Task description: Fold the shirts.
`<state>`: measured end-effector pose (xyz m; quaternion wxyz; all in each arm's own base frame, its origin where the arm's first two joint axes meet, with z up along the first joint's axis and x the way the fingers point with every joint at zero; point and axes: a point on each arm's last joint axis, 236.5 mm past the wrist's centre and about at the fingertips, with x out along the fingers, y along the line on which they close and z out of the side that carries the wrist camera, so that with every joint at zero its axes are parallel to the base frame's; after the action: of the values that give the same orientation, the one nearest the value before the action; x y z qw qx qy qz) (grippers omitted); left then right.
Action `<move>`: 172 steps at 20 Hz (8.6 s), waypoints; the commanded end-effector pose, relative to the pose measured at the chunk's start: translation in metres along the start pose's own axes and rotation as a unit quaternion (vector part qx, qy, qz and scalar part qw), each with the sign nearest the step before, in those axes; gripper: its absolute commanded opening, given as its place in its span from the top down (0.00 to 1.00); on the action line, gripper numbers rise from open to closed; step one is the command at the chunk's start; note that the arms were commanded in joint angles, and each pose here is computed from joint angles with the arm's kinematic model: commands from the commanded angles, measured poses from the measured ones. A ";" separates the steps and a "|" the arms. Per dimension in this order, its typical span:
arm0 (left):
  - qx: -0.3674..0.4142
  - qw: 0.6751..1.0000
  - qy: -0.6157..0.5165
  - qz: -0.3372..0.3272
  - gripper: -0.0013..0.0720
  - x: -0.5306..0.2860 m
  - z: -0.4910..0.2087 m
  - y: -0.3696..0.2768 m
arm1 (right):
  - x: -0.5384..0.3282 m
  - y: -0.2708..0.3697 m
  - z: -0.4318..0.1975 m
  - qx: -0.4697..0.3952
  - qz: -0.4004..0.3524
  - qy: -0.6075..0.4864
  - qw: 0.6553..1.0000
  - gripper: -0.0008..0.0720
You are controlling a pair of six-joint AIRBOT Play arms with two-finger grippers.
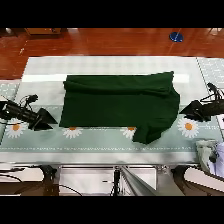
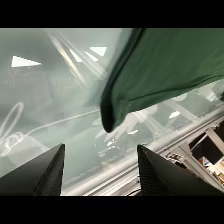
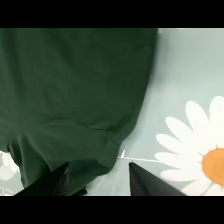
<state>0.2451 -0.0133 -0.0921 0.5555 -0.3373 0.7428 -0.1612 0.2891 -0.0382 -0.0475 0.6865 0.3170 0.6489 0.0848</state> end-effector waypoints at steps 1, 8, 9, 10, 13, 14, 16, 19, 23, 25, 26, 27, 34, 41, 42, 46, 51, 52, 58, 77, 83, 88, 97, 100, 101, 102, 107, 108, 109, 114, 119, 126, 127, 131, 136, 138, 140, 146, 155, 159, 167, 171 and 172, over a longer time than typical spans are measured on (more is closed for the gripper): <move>-0.002 1.000 -0.001 0.021 0.24 0.018 0.001 0.005 | 0.000 0.007 0.003 0.003 0.016 -0.012 1.000 0.36; 0.024 0.997 -0.056 0.056 0.65 0.048 0.041 -0.012 | 0.000 0.011 -0.002 0.003 0.023 -0.001 1.000 0.36; 0.025 0.997 -0.055 0.058 0.81 0.050 0.042 -0.012 | 0.000 0.011 -0.003 0.003 0.025 0.002 1.000 0.36; 0.025 0.997 -0.051 0.057 0.93 0.051 0.040 -0.013 | 0.000 0.012 -0.005 0.003 0.026 0.005 1.000 0.36; 0.024 0.998 -0.041 0.053 0.95 0.051 0.035 -0.013 | 0.000 0.012 -0.006 0.003 0.027 0.008 1.000 0.36; 0.024 0.998 -0.037 0.051 0.95 0.051 0.034 -0.014 | 0.000 0.012 -0.006 0.003 0.027 0.009 1.000 0.36; 0.024 0.998 -0.031 0.049 0.95 0.052 0.031 -0.015 | 0.000 0.009 -0.010 -0.012 0.021 0.016 1.000 0.32; 0.023 0.998 -0.029 0.048 0.95 0.052 0.030 -0.015 | 0.008 0.008 -0.027 -0.029 0.030 0.042 0.998 0.26; 0.023 0.998 -0.024 0.046 0.95 0.052 0.027 -0.016 | 0.030 -0.003 -0.040 -0.005 0.026 0.047 0.999 0.28; 0.023 0.998 -0.024 0.046 0.95 0.052 0.027 -0.016 | 0.040 -0.010 -0.043 0.006 0.021 0.042 0.999 0.28; 0.023 0.998 -0.024 0.046 0.95 0.052 0.027 -0.016 | 0.046 -0.013 -0.047 0.013 0.019 0.041 0.999 0.28; 0.023 0.998 -0.024 0.046 0.95 0.052 0.027 -0.016 | 0.051 -0.016 -0.050 0.018 0.017 0.040 0.999 0.28; 0.023 0.998 -0.024 0.046 0.95 0.052 0.027 -0.016 | 0.093 -0.007 -0.041 0.024 0.003 -0.006 1.000 0.42; 0.039 0.998 -0.024 0.042 0.95 0.043 0.026 -0.026 | 0.062 0.030 -0.024 -0.032 0.010 -0.051 0.998 0.96; 0.057 0.997 -0.026 0.036 0.95 0.036 0.026 -0.035 | 0.041 0.037 -0.014 -0.043 0.011 -0.083 0.996 0.96; 0.121 0.987 -0.100 0.028 0.95 -0.010 0.039 -0.080 | -0.032 0.060 0.015 -0.087 -0.004 -0.201 0.976 0.96; 0.148 0.965 -0.203 -0.080 0.95 -0.050 0.067 -0.158 | -0.048 0.099 0.042 -0.111 0.024 -0.261 0.959 0.96; 0.152 0.960 -0.221 -0.081 0.95 -0.058 0.076 -0.163 | -0.053 0.104 0.052 -0.117 0.020 -0.280 0.953 0.96; 0.180 0.930 -0.313 -0.063 0.95 -0.108 0.125 -0.186 | -0.059 0.131 0.119 -0.134 0.018 -0.310 0.941 0.96; 0.118 0.943 -0.308 -0.053 0.95 -0.049 0.251 -0.155 | 0.039 0.093 0.247 -0.078 -0.018 -0.327 0.942 0.96; 0.110 0.949 -0.290 -0.051 0.31 -0.025 0.257 -0.149 | 0.049 0.100 0.248 -0.075 -0.010 -0.326 0.942 0.71; 0.115 0.936 -0.325 -0.064 0.30 -0.098 0.253 -0.143 | -0.052 0.087 0.258 -0.095 -0.047 -0.405 0.908 0.52; 0.132 0.943 -0.293 -0.085 0.30 -0.141 0.207 -0.142 | -0.024 -0.011 0.185 0.039 -0.001 -0.194 0.980 0.18; 0.141 0.946 -0.279 -0.087 0.30 -0.133 0.203 -0.149 | 0.011 0.009 0.187 0.035 0.069 -0.164 0.983 0.18; 0.143 0.947 -0.275 -0.087 0.31 -0.130 0.202 -0.151 | 0.020 0.016 0.191 0.035 0.083 -0.166 0.982 0.18; 0.145 0.947 -0.272 -0.087 0.31 -0.128 0.201 -0.153 | 0.029 0.020 0.198 0.042 0.091 -0.172 0.980 0.18; 0.155 0.951 -0.254 -0.089 0.32 -0.119 0.194 -0.161 | 0.075 0.037 0.203 0.044 0.095 -0.159 0.982 0.18; 0.156 0.951 -0.253 -0.089 0.32 -0.118 0.194 -0.162 | 0.086 0.043 0.199 0.041 0.097 -0.148 0.983 0.18; 0.156 0.951 -0.252 -0.089 0.32 -0.117 0.194 -0.163 | 0.095 0.049 0.196 0.040 0.101 -0.138 0.984 0.19; 0.158 0.951 -0.250 -0.089 0.32 -0.115 0.193 -0.164 | 0.106 0.086 0.201 -0.017 0.107 -0.133 0.985 0.76; 0.169 0.950 -0.248 -0.089 0.59 -0.115 0.188 -0.175 | 0.040 0.126 0.200 -0.092 0.119 -0.112 0.982 0.96; 0.238 0.940 -0.181 -0.162 0.95 -0.074 0.134 -0.281 | -0.044 0.112 0.169 -0.152 -0.033 -0.116 0.981 0.96; 0.246 0.936 -0.169 -0.189 0.95 -0.063 0.124 -0.306 | -0.050 0.110 0.162 -0.154 -0.046 -0.108 0.981 0.96; 0.273 0.931 -0.128 -0.207 0.95 0.003 0.087 -0.375 | -0.064 0.110 0.140 -0.158 -0.063 -0.086 0.982 0.96; 0.287 0.932 -0.095 -0.200 0.95 0.086 0.048 -0.422 | -0.075 0.120 0.130 -0.167 -0.062 -0.088 0.980 0.96; 0.271 0.940 -0.078 -0.194 0.95 0.116 0.041 -0.425 | -0.077 0.121 0.125 -0.164 -0.062 -0.084 0.981 0.96; 0.261 0.945 -0.066 -0.186 0.95 0.147 0.036 -0.425 | -0.078 0.122 0.119 -0.164 -0.062 -0.073 0.982 0.96; 0.219 0.960 -0.065 -0.165 0.95 0.208 0.042 -0.416 | -0.088 0.126 0.111 -0.166 -0.065 -0.076 0.981 0.96; 0.184 0.970 -0.062 -0.144 0.95 0.258 0.040 -0.404 | -0.110 0.144 0.097 -0.174 -0.061 -0.096 0.978 0.96; 0.173 0.972 -0.077 -0.139 0.95 0.291 0.025 -0.412 | -0.121 0.166 0.083 -0.199 -0.060 -0.110 0.972 0.96; 0.163 0.973 -0.042 -0.156 0.95 0.332 -0.005 -0.429 | -0.116 0.202 0.063 -0.244 -0.055 -0.108 0.962 0.96; 0.243 0.954 -0.058 -0.166 0.95 0.260 0.029 -0.432 | -0.116 0.209 0.068 -0.235 -0.047 -0.124 0.963 0.96; 0.278 0.945 -0.073 -0.154 0.95 0.225 0.041 -0.429 | -0.114 0.215 0.070 -0.241 -0.046 -0.129 0.961 0.96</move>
<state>0.3640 -0.5115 -0.0326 0.6218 -0.3438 0.5921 -0.3802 0.3951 0.0403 0.1579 0.8153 0.1183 0.5425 0.1644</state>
